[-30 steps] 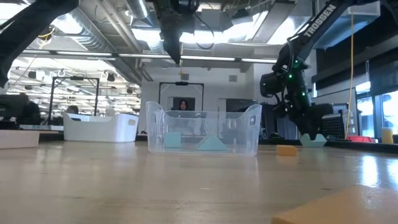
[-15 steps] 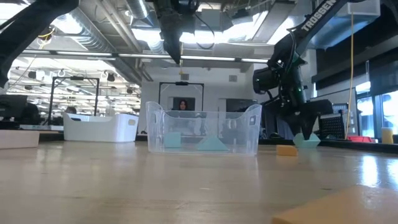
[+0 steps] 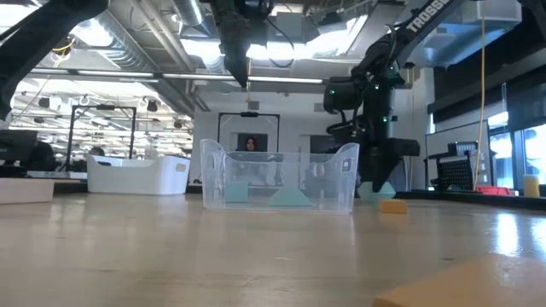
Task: Sort & place blocks by color
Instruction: Put the blue block into the transparent bin
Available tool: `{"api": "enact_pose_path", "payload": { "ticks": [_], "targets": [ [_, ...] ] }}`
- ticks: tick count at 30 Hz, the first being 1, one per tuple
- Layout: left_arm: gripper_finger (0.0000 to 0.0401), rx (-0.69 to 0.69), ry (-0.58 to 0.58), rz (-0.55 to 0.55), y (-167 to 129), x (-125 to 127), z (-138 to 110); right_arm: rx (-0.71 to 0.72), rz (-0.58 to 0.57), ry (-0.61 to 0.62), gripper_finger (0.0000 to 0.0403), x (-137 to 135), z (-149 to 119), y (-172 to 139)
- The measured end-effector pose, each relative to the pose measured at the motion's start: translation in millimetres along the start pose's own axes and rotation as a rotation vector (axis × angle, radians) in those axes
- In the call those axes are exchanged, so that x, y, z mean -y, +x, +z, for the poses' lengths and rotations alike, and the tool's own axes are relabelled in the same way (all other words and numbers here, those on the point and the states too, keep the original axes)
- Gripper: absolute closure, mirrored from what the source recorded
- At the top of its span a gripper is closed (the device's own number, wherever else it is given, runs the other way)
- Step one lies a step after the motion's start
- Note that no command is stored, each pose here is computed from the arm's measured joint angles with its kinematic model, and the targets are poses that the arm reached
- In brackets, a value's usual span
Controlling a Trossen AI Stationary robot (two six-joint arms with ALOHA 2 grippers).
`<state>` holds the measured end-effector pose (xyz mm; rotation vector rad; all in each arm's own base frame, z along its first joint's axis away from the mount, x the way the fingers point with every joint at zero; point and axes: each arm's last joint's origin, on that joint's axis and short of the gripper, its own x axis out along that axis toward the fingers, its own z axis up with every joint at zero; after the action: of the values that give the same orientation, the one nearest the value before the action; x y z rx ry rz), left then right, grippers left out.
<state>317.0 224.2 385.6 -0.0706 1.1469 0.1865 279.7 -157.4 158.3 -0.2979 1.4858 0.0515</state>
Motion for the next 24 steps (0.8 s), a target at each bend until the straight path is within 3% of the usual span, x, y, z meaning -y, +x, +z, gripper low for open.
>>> {"api": "enact_pose_path", "payload": {
  "ticks": [10,24],
  "targets": [
    [0.0218,0.000,0.000,0.000,0.0,0.0,0.0,0.035,-0.012,0.033,0.0225,-4.6,7.5,0.4],
    [0.0218,0.000,0.000,0.000,-0.1,0.0,0.0,0.087,0.075,0.102,0.0225,-13.3,-0.1,17.0]
  ]
}}
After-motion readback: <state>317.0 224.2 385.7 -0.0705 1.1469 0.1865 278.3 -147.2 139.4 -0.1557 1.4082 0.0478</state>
